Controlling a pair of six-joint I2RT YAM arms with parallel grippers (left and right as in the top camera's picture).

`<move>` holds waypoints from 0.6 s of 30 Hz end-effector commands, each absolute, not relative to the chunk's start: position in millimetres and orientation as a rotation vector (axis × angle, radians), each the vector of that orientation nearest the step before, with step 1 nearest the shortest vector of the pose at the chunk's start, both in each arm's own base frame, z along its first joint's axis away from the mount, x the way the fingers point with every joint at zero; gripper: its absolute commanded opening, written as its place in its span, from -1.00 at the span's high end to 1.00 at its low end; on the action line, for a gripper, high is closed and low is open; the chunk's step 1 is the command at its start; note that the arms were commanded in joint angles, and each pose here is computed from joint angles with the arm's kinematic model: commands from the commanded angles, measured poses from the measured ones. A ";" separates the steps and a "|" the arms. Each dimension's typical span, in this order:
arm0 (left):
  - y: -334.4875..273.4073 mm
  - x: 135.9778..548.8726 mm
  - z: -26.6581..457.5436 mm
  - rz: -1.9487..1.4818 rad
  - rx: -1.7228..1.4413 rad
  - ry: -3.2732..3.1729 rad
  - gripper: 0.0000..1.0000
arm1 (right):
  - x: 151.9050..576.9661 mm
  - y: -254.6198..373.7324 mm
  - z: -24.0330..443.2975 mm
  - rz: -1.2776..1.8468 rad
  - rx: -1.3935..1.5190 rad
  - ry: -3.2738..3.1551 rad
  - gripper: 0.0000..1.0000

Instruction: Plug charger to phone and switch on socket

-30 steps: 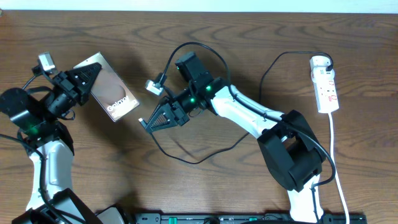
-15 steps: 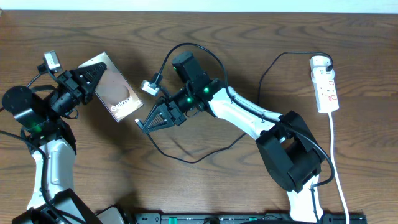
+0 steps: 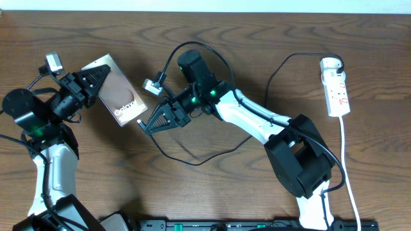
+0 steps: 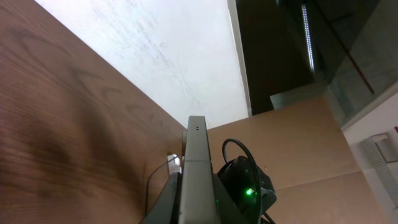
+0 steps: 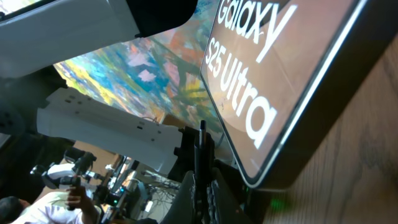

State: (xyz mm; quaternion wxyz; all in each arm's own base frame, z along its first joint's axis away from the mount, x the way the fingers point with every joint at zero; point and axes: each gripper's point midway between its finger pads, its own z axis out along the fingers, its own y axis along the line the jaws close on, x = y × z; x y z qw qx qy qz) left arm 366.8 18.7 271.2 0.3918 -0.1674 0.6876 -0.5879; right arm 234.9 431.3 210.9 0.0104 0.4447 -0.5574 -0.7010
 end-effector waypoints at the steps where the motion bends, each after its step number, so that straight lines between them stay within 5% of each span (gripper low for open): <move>1: 14.2 363.6 278.9 -1.498 -0.375 1.748 0.86 | 230.4 430.7 217.9 -2.189 1.393 -1.704 0.98; 18: 9.2 365.1 278.9 -1.514 -0.385 1.751 0.86 | 231.7 431.6 216.8 -2.183 1.381 -1.721 0.98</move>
